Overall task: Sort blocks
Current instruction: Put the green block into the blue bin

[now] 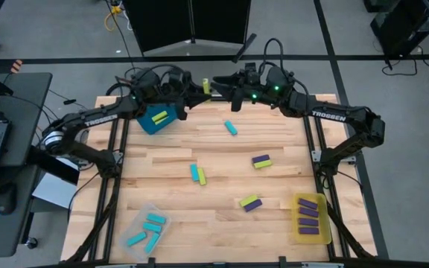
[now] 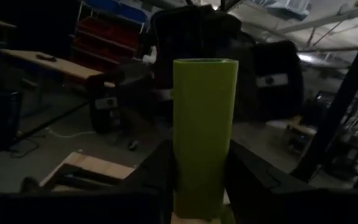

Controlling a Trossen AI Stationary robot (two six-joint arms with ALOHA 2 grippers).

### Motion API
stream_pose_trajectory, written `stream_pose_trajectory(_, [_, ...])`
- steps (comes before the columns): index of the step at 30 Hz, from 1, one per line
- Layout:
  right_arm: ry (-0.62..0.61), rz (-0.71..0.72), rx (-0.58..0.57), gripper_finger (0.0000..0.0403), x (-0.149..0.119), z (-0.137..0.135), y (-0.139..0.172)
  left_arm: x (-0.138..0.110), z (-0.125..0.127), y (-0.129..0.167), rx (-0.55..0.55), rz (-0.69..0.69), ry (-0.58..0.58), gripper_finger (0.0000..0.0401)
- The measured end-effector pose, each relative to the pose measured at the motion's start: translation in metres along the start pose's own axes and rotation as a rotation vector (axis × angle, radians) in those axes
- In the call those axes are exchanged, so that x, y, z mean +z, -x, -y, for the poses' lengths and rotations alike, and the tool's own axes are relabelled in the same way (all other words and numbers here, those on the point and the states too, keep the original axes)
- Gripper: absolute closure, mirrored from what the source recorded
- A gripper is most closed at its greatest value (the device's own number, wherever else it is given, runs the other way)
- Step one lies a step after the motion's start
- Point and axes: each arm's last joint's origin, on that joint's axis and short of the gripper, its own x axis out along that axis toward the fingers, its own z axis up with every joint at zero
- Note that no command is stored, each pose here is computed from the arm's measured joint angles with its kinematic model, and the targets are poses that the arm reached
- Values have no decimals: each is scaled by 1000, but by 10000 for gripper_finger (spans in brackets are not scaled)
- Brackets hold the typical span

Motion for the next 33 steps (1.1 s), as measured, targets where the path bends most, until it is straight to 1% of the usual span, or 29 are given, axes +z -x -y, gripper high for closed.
stream_pose_trajectory(3, [2,7,-14,190,2,4,1,7,1,11,51,-12,-49,287])
stream_pose_trajectory(7, [4,7,-14,217,5,8,1,14,1,32,159,-72,-66,287])
stream_pose_trajectory(12, [1,-15,15,250,6,11,2,13,2,62,361,-218,-103,287])
stream_pose_trajectory(17, [2,-33,11,277,4,12,2,1,-4,93,577,-421,-50,287])
stream_pose_trajectory(21, [11,-59,-1,295,2,13,2,-15,-15,117,763,-650,1,287])
stream_pose_trajectory(23, [15,-60,-2,303,2,13,2,-22,-21,126,825,-751,34,287])
stream_pose_trajectory(25, [16,-63,-3,312,1,14,2,-30,-30,132,874,-850,69,287])
stream_pose_trajectory(27, [16,-68,-6,321,1,14,2,-37,-41,137,905,-945,75,287])
stream_pose_trajectory(30, [25,-71,-7,334,1,14,2,-48,-63,137,908,-1035,82,287])
stream_pose_trajectory(33, [31,-77,-9,344,0,14,2,-62,-87,138,914,-1121,122,287])
